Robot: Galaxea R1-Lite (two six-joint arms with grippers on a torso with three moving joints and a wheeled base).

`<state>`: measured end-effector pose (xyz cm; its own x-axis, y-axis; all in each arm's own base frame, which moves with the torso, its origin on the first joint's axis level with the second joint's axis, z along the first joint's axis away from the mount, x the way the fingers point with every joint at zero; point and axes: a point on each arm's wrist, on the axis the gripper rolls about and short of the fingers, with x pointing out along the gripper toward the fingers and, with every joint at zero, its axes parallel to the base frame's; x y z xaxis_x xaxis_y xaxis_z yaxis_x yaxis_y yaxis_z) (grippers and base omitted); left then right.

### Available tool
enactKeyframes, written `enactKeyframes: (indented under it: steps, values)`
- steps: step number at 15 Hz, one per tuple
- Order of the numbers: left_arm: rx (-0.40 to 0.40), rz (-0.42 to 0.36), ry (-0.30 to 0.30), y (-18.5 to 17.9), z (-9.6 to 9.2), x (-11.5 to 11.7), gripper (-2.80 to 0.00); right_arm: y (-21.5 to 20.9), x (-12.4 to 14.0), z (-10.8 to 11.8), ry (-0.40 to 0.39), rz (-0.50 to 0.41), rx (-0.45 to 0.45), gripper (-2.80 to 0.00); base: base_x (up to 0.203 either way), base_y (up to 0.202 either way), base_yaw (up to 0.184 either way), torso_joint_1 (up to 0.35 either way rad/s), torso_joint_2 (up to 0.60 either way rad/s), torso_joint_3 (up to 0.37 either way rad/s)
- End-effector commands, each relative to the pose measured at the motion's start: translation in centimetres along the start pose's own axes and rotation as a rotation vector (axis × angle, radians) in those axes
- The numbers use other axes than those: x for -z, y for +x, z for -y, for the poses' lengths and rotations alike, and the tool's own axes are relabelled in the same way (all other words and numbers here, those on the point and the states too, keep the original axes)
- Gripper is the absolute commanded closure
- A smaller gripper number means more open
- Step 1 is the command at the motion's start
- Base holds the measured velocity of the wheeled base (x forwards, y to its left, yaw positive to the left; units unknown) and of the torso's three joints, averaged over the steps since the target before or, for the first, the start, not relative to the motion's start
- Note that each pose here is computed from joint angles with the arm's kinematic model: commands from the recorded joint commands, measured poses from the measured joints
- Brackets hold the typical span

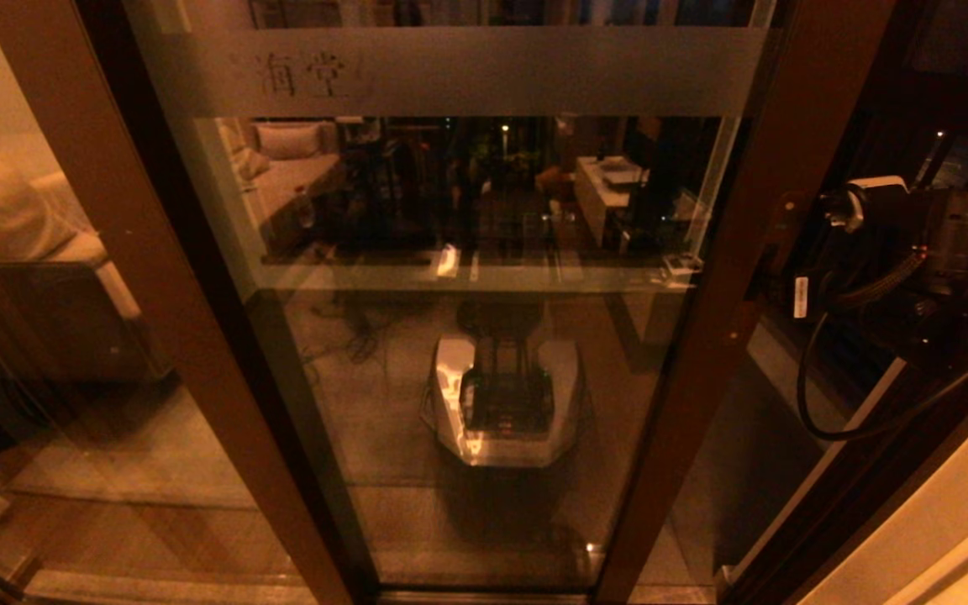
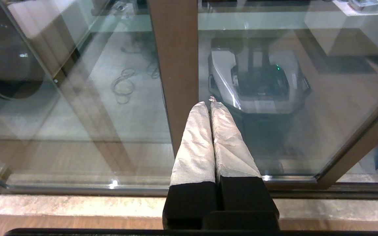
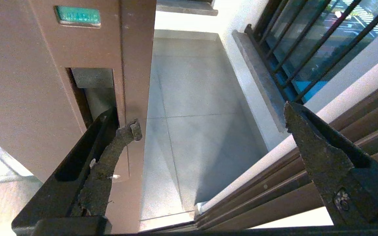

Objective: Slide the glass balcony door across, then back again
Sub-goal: Close the slid door

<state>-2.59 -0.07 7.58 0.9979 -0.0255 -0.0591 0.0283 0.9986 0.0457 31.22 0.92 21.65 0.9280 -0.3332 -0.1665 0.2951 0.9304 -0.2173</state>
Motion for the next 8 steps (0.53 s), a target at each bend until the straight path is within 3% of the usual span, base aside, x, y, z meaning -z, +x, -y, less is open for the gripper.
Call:
enactKeyframes:
  steps: [1,8]
  values:
    - [0.001,-0.002,0.0,0.01,0.0,0.0,0.0,0.16,0.11,0.11,-0.002,-0.005,0.012,-2.8,0.0,0.0,0.0,0.0,0.0,0.0]
    - [0.001,-0.002,0.0,0.01,0.0,0.0,0.0,0.53,0.24,0.98,-0.001,-0.01,0.04,-2.8,0.0,0.0,0.0,0.0,0.0,0.0]
